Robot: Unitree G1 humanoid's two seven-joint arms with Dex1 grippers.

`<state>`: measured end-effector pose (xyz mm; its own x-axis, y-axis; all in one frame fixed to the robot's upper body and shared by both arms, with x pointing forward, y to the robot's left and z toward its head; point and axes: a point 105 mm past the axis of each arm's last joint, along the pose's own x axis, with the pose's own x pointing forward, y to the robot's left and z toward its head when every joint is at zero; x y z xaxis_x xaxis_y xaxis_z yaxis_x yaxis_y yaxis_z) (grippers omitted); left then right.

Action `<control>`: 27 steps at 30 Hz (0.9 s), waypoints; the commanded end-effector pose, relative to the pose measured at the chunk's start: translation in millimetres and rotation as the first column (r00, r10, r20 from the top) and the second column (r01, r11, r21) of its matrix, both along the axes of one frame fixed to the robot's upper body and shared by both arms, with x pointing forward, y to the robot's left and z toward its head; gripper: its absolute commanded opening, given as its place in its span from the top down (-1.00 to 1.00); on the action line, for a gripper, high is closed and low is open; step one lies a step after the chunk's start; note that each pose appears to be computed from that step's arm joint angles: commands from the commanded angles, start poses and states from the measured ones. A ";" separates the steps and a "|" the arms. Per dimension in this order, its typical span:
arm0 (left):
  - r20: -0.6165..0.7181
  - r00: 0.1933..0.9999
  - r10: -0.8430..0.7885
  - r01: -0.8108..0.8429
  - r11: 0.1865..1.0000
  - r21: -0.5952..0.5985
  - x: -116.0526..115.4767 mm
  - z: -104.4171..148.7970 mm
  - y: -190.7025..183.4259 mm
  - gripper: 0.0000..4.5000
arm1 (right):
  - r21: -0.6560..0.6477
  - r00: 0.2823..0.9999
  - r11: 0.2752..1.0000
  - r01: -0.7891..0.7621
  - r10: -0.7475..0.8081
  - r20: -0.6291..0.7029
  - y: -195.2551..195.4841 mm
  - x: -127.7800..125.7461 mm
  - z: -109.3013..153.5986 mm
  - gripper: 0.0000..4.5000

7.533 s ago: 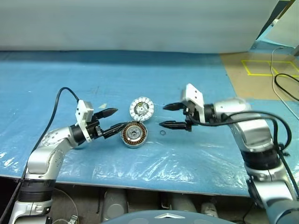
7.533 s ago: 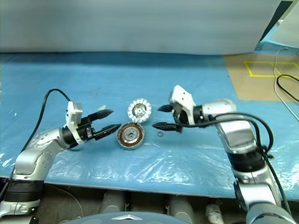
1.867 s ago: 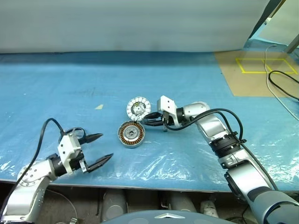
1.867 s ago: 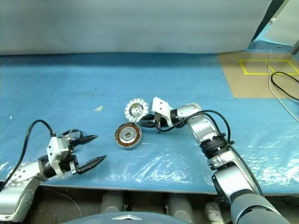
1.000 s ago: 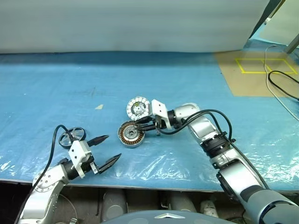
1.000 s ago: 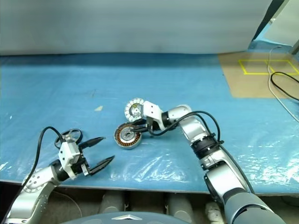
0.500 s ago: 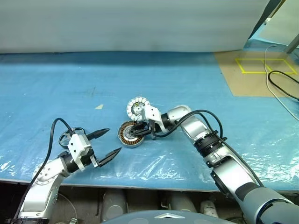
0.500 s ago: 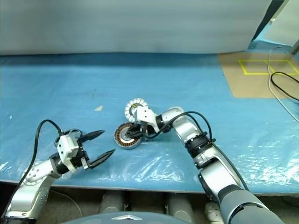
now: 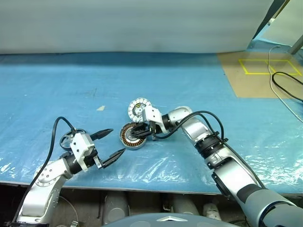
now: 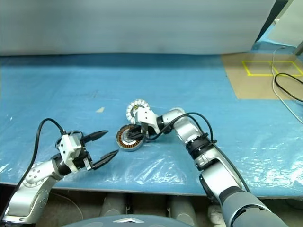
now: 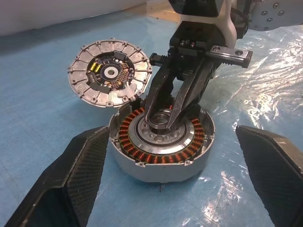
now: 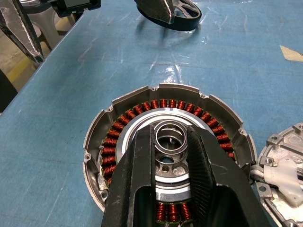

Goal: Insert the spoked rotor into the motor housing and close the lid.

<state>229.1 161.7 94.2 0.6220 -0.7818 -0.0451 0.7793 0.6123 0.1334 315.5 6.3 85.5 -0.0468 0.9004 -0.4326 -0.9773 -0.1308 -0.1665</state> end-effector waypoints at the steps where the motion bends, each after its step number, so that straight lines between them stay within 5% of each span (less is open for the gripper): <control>1: 0.025 1.000 -0.010 0.010 1.000 -0.007 -1.8 6.5 -2.0 -1.00 | 0.012 0.999 1.000 -0.008 0.008 0.031 -0.9 2.8 7.5 0.74; 27: 0.010 1.000 0.006 -0.006 1.000 -0.008 -4.7 -17.3 12.4 -1.00 | -0.001 1.000 1.000 -0.011 0.011 0.021 3.0 1.1 0.9 0.74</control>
